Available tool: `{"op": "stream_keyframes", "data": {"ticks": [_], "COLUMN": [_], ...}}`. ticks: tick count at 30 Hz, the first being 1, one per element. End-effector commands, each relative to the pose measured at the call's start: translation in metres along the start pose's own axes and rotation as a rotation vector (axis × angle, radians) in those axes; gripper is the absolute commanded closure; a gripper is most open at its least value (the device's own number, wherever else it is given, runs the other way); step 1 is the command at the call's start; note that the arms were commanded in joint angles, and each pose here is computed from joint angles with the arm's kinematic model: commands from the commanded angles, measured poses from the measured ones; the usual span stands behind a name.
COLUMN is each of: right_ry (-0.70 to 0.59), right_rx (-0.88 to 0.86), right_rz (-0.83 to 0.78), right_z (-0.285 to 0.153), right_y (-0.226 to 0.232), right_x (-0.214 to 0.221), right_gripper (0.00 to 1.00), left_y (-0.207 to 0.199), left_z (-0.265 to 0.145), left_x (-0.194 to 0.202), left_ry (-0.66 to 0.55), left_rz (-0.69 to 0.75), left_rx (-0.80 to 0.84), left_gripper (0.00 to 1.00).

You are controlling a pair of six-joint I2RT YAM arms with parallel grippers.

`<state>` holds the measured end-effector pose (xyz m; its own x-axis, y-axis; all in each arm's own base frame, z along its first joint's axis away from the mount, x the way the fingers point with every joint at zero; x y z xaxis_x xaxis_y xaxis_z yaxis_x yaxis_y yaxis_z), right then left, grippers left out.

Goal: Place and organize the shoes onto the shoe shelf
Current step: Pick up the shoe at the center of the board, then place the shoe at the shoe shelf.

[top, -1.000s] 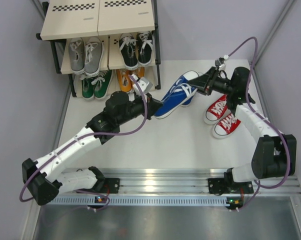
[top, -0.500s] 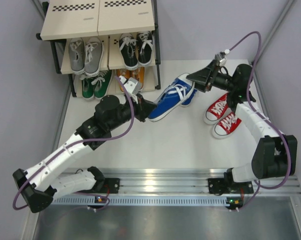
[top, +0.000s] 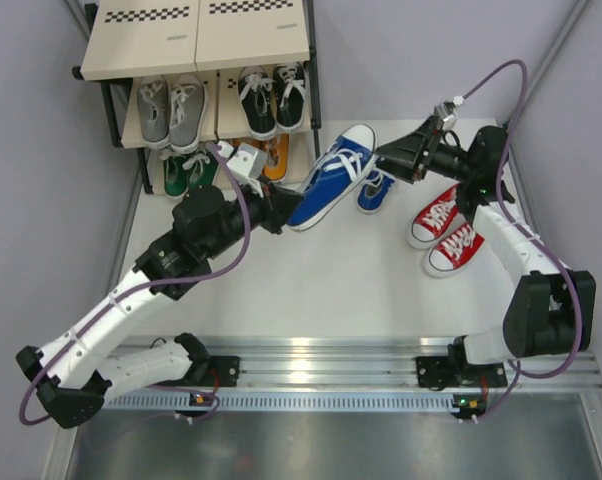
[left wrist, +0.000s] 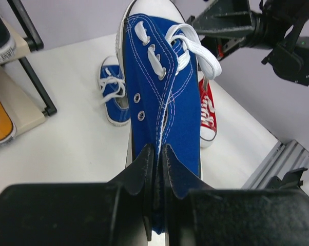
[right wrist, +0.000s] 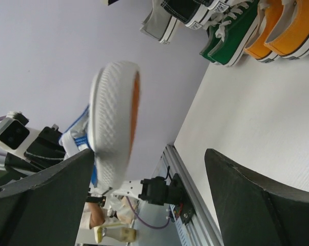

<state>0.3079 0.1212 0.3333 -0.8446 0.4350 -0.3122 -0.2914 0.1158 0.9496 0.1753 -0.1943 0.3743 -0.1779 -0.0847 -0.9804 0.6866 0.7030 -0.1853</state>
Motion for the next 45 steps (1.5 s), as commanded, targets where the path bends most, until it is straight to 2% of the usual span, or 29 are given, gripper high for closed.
{"op": "stream_keyframes", "data": {"ticks": [1,5,13,17,19,23,25,26,32,34,45], "right_ry": [-0.035,-0.064,-0.08,-0.042,-0.017,0.016,0.026,0.026,0.045,0.046,0.041], "right_rx": [-0.062,-0.076,-0.018,0.03,0.059,0.09,0.102,0.102,0.123,0.123,0.128], "right_rz": [-0.135,-0.188,-0.244,-0.268,-0.291,-0.333,-0.358,-0.379,-0.401,-0.407,-0.423], "right_z": [-0.009,-0.021,-0.043,-0.047,-0.049,-0.054,-0.056,-0.057,-0.062,-0.063,-0.065], "right_y": [0.035,0.042,0.026,0.016,0.009,0.004,0.003,0.003,-0.001,-0.001,-0.002], "right_x": [-0.012,-0.02,-0.021,-0.013,-0.009,-0.002,0.002,0.002,0.01,0.012,0.014], "right_gripper": [0.11,0.11,0.11,0.11,0.11,0.11,0.1,0.11,0.1,0.1,0.11], "left_y": [-0.008,-0.007,-0.001,0.01,0.015,0.035,0.046,0.054,0.096,0.114,0.136], "left_z": [-0.025,-0.028,-0.014,0.019,0.025,0.062,0.063,0.079,0.102,0.115,0.141], "left_x": [-0.077,-0.1,-0.162,-0.18,-0.197,-0.212,-0.23,-0.226,-0.249,-0.244,-0.233], "left_ry": [-0.297,-0.343,-0.472,-0.476,-0.516,-0.556,-0.617,-0.604,-0.679,-0.659,-0.645], "left_rz": [0.025,0.083,0.205,0.284,0.298,0.288,0.275,0.271,0.204,0.205,0.097], "left_rx": [-0.01,-0.05,-0.191,-0.322,-0.37,-0.462,-0.522,-0.538,-0.649,-0.679,-0.705], "left_gripper": [1.0,1.0,1.0,1.0,1.0,1.0,1.0,1.0,1.0,1.0,1.0]}}
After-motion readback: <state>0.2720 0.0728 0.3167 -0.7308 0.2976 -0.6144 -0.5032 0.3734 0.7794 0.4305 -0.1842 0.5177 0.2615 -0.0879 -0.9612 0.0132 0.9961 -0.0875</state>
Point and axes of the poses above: each gripper's point midway between its finger pads, its own z axis out along the fingers, its own y axis along the line the jaws close on, x = y × z, the point moved 9 cm from there along -z, back along the fingers, and after that the axes turned 7 degrees about z, right-handed, at the moved point
